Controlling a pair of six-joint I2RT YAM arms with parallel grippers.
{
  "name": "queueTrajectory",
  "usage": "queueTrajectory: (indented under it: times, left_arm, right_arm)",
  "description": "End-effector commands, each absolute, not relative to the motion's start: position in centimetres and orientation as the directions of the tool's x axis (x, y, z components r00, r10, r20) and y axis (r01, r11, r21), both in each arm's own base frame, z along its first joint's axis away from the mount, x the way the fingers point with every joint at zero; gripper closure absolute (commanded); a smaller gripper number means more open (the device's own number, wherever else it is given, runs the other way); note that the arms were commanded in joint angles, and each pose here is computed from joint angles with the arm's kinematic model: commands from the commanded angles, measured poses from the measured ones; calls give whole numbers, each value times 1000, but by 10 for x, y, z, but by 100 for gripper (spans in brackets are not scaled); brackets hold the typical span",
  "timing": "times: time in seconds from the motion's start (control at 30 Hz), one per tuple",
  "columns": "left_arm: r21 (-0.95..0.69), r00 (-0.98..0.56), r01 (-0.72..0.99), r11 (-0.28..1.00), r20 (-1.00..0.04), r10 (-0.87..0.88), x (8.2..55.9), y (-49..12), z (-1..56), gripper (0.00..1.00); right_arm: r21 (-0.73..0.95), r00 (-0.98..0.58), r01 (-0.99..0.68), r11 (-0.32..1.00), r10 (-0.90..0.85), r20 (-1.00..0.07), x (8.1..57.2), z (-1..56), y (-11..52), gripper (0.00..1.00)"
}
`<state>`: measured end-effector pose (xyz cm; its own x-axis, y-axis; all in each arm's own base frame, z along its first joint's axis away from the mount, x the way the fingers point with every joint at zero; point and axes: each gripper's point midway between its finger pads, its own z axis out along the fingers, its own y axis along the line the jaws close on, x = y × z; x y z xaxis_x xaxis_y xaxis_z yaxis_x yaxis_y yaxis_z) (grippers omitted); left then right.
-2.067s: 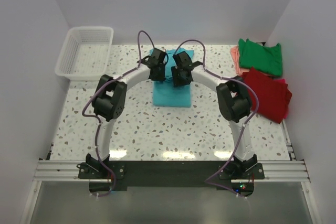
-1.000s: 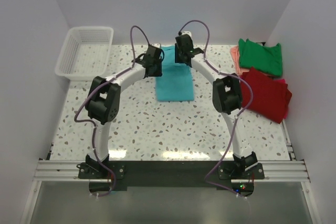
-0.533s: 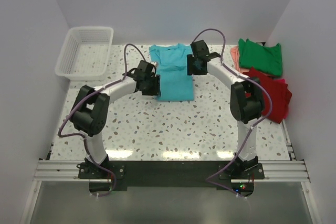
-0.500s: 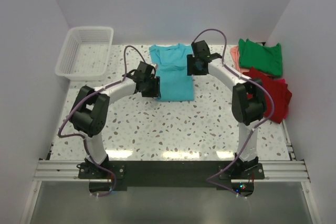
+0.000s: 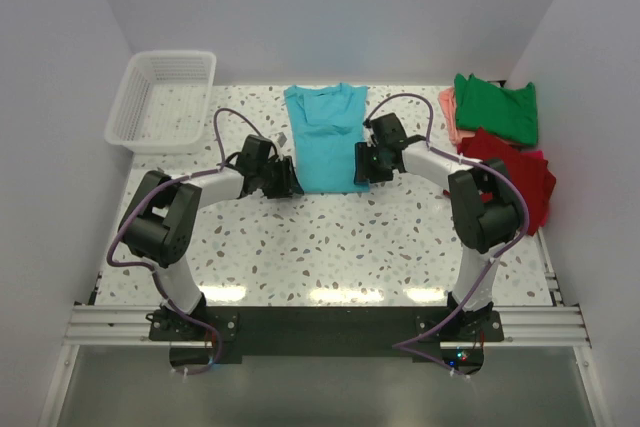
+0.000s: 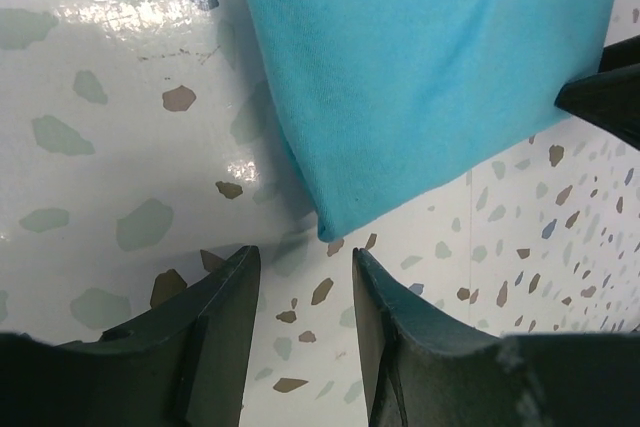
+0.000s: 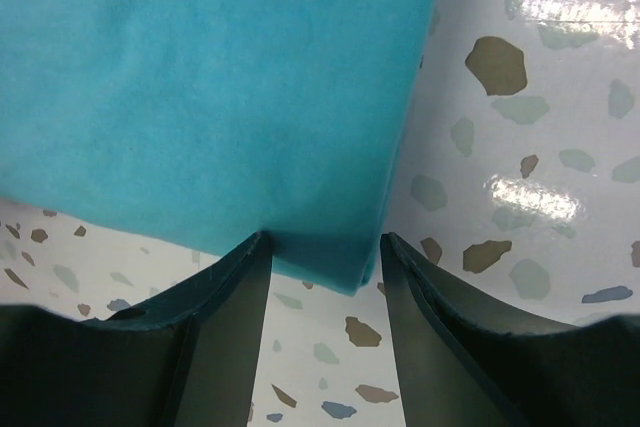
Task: Fold and stack the t-shirts
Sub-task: Fold the tshirt
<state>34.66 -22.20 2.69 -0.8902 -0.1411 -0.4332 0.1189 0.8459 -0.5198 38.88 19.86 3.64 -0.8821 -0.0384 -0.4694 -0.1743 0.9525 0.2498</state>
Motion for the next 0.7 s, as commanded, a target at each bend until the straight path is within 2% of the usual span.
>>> queueTrajectory:
  times: [0.0,0.4,0.67]
  left_arm:
    - [-586,-844,157,795,-498,-201,363,-231,49,54]
    - [-609,-809,162,777,-533,-249,377,-233,62,55]
    - [-630,-817,166,759,-518,-252,380,-239,57,57]
  right_arm:
    - [325,-828,-218,920,2,-560,403,62,214,48]
    - [344,-847,-195,918,20,-531,384,45,203,51]
    - [353,-847,-194,915,25,-530,378,39,200,53]
